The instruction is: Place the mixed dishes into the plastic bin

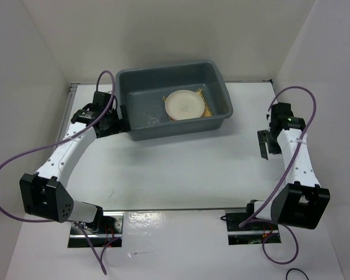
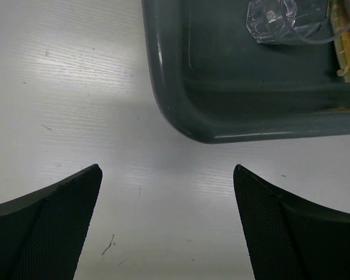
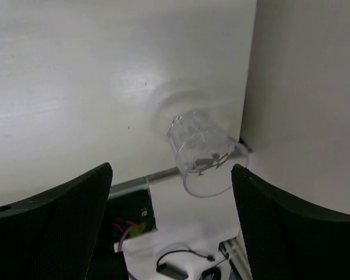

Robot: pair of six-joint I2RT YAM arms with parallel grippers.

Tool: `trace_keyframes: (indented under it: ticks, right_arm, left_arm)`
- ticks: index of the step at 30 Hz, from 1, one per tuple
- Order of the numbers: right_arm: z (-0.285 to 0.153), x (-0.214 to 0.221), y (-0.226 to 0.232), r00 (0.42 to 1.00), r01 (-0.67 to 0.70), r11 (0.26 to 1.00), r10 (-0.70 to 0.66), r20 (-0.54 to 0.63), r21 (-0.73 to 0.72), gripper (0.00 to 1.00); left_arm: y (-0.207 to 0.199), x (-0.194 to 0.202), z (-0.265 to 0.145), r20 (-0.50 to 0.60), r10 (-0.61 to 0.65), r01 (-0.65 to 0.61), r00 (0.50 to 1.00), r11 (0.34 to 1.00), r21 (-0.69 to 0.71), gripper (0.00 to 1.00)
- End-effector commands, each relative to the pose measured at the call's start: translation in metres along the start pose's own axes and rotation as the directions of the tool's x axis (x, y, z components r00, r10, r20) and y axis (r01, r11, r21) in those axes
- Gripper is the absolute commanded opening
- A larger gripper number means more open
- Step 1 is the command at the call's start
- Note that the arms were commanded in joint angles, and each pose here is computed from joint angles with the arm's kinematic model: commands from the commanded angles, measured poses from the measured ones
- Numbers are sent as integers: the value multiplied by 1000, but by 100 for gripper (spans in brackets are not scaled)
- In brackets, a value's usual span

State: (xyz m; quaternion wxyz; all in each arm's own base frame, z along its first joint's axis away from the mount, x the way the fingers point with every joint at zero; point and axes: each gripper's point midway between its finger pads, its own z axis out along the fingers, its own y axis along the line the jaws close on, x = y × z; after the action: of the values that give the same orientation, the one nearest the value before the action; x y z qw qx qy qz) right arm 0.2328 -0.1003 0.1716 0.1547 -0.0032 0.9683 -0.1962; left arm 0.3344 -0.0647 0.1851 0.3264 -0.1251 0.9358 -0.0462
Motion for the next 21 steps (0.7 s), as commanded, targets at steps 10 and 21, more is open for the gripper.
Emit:
trace_keyframes:
  ticks: [10, 21]
  right_arm:
    - [32, 84, 1, 969, -105, 991, 83, -234, -80, 87]
    - [52, 94, 12, 940, -70, 985, 13, -340, -156, 84]
  left_arm:
    - [-26, -10, 10, -43, 11, -8, 999, 998, 61, 100]
    - [-34, -13, 16, -34, 44, -41, 998, 996, 83, 100]
